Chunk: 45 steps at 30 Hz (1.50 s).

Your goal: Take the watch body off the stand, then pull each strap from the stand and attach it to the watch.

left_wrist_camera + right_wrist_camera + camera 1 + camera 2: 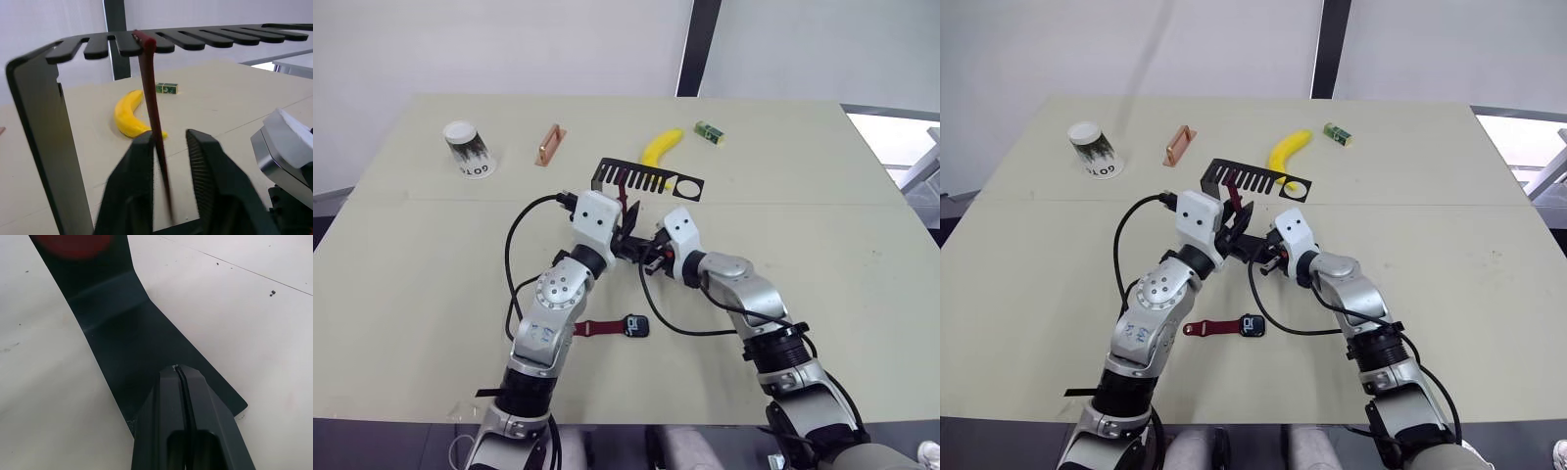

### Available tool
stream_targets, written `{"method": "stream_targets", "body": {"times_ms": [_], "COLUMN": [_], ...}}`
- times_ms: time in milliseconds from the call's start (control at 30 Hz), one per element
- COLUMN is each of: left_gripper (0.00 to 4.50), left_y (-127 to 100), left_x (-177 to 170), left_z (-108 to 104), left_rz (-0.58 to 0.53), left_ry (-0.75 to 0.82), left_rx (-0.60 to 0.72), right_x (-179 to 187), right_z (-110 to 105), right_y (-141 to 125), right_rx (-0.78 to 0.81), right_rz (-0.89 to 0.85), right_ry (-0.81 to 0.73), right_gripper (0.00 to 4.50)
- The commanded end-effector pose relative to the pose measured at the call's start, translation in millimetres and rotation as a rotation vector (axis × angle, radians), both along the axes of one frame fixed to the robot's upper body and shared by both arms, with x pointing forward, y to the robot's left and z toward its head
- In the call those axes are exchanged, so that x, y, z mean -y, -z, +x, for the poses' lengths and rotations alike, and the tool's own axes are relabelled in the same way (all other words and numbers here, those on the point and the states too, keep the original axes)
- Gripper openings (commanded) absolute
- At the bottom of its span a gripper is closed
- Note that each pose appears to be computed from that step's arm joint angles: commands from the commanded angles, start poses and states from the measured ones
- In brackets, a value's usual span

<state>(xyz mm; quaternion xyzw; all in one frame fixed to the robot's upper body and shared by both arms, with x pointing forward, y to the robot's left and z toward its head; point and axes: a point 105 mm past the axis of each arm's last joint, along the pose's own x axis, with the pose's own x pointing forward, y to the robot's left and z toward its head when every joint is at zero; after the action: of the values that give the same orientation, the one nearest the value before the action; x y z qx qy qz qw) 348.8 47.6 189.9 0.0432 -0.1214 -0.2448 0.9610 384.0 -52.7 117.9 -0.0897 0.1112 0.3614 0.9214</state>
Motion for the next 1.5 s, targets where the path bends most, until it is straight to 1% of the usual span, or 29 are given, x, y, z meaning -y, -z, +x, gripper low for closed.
{"method": "stream_targets", "body": {"times_ms": [33,167,333,500,767,1000,1100,1200,1267,1367,1400,1467,1500], "left_gripper": [0.06,0.06,0.06,0.06,0.06,0.06,0.06,0.06,0.06,0.06,0.06,0.06,0.01], "left_y": [-12.4,-16.1,-27.5,-33.8,-27.0,-20.3,-19.2,-19.3,-19.4,-12.0,-9.8,-4.8,-3.5], "left_x": [3.1,1.2,-2.3,0.5,-7.7,-27.4,-31.3,-43.0,-47.2,-52.9,-52.6,-52.2,-50.8], "left_z": [-2.4,-3.9,-9.4,-14.4,-22.8,-46.2,-49.9,-53.8,-57.1,-67.3,-72.6,-82.5,-89.5], "left_rz": [0.003,0.036,0.068,0.07,0.063,0.134,0.16,0.165,0.154,0.041,0.018,0.012,0.018], "left_ry": [0.007,-0.004,-0.014,0.001,-0.007,0.014,0.015,0.02,0.054,0.234,0.315,0.45,0.538], "left_rx": [0.056,0.093,0.166,0.2,0.159,0.137,0.134,0.11,0.092,-0.042,-0.086,-0.166,-0.202], "right_x": [8.3,10.8,10.1,11.4,11.8,11.6,11.1,13.5,14.5,13.3,15.9,23.1,30.6], "right_z": [1.6,0.7,-0.6,0.1,2.3,3.1,3.9,8.2,9.0,-5.5,-14.2,-32.8,-45.0], "right_y": [17.8,23.8,26.3,29.3,28.9,29.3,29.1,20.6,12.6,-18.5,-28.2,-40.6,-45.6], "right_rx": [-0.065,-0.076,-0.085,-0.09,-0.081,-0.08,-0.078,-0.029,-0.003,0.08,0.099,0.113,0.117], "right_rz": [-0.029,-0.041,-0.042,-0.05,-0.065,-0.066,-0.063,-0.058,-0.038,0.059,0.093,0.141,0.156], "right_ry": [0.048,0.05,0.047,0.044,0.034,0.03,0.029,0.047,0.044,-0.056,-0.097,-0.174,-0.214], "right_gripper": [0.0,0.0,0.0,0.0,0.0,0.0,0.0,0.0,0.0,0.0,0.0,0.0,0.26]}}
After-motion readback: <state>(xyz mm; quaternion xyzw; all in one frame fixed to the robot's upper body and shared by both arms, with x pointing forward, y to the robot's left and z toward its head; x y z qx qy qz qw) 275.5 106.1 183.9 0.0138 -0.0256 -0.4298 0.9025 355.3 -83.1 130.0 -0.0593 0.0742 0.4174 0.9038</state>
